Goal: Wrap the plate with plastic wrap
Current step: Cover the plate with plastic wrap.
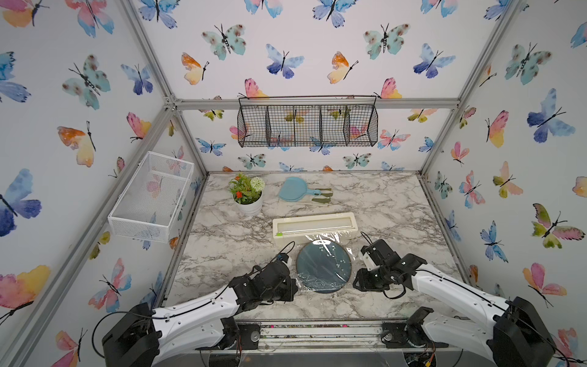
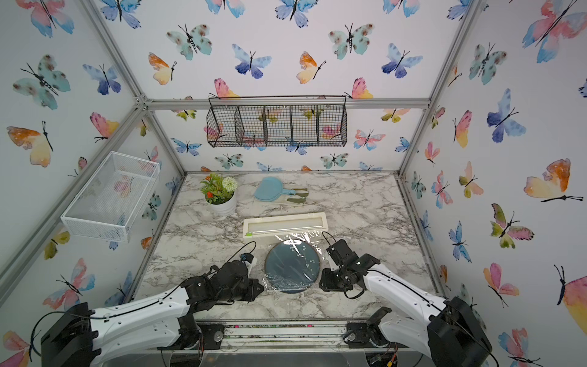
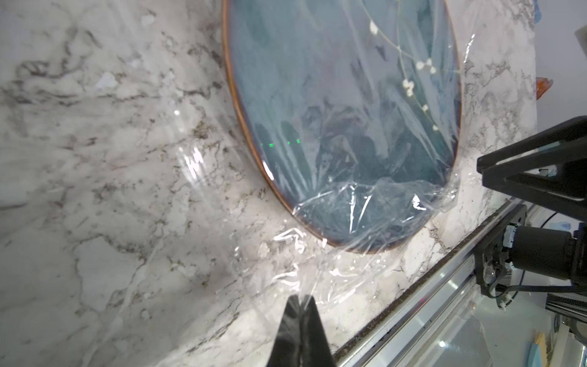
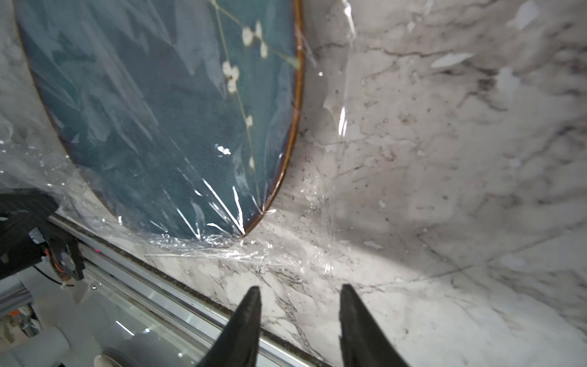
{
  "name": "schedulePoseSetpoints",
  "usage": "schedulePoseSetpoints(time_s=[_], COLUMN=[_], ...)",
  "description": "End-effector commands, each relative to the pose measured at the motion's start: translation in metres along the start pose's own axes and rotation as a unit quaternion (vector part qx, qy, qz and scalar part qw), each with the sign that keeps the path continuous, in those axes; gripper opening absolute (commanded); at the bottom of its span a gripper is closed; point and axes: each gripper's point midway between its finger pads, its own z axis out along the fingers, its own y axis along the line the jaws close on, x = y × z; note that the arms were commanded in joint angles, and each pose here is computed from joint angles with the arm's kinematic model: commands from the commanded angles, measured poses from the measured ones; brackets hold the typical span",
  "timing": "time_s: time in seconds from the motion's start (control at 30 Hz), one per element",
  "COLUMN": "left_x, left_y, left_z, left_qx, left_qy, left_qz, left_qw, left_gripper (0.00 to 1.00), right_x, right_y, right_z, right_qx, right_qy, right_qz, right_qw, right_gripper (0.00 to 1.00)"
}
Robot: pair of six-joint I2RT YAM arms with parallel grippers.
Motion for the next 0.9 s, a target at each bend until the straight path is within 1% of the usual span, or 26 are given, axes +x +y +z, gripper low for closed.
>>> schedulePoseSetpoints(time_s=[0.0,0.13,0.27,0.33,0.4,0.5,0.6,0.8,0.83,0.87], left_x=[0.006,0.005,0.005,0.005,0.004,0.005,0.005,0.005,0.005,0.005], left_y=[0.008,0.006,0.006,0.006,0.006,0.005,0.005,0.004,0.003,0.003], left_z=[0.001,0.0,0.001,0.002,0.002,0.001,0.001,-0.001,-0.001,-0.001], left_qx=[-0.011,-0.01,-0.012,-0.011,-0.01,-0.008,-0.007,-0.004,-0.002,-0.003], left_qy=[0.005,0.004,0.005,0.005,0.004,0.004,0.005,0.004,0.003,0.003], left_qz=[-0.005,-0.003,-0.003,-0.003,-0.004,-0.004,-0.004,-0.004,-0.004,-0.003], left_qw=[1.0,1.0,1.0,1.0,1.0,1.0,1.0,1.0,1.0,1.0], left_gripper=[0.0,0.0,0.0,0.0,0.0,0.0,0.0,0.0,0.0,0.0], right_x=[-0.005,-0.008,-0.009,-0.01,-0.011,-0.01,-0.006,-0.001,0.0,0.0], right_y=[-0.004,0.001,0.006,0.01,0.015,0.02,0.018,0.001,-0.003,-0.005], right_z=[0.009,0.019,0.025,0.025,0.023,0.021,0.02,0.008,0.007,0.006], right_qx=[0.004,-0.015,-0.032,-0.043,-0.061,-0.076,-0.075,-0.022,-0.012,-0.006], right_qy=[-0.014,-0.015,-0.013,-0.016,-0.022,-0.02,-0.018,-0.021,-0.021,-0.022], right_qz=[0.001,0.007,0.008,0.009,0.011,0.016,0.02,0.018,0.016,0.014], right_qw=[1.0,1.0,0.999,0.999,0.998,0.997,0.997,0.999,1.0,1.0], right_gripper=[0.51,0.49,0.43,0.37,0.25,0.12,0.02,0.02,0.13,0.28])
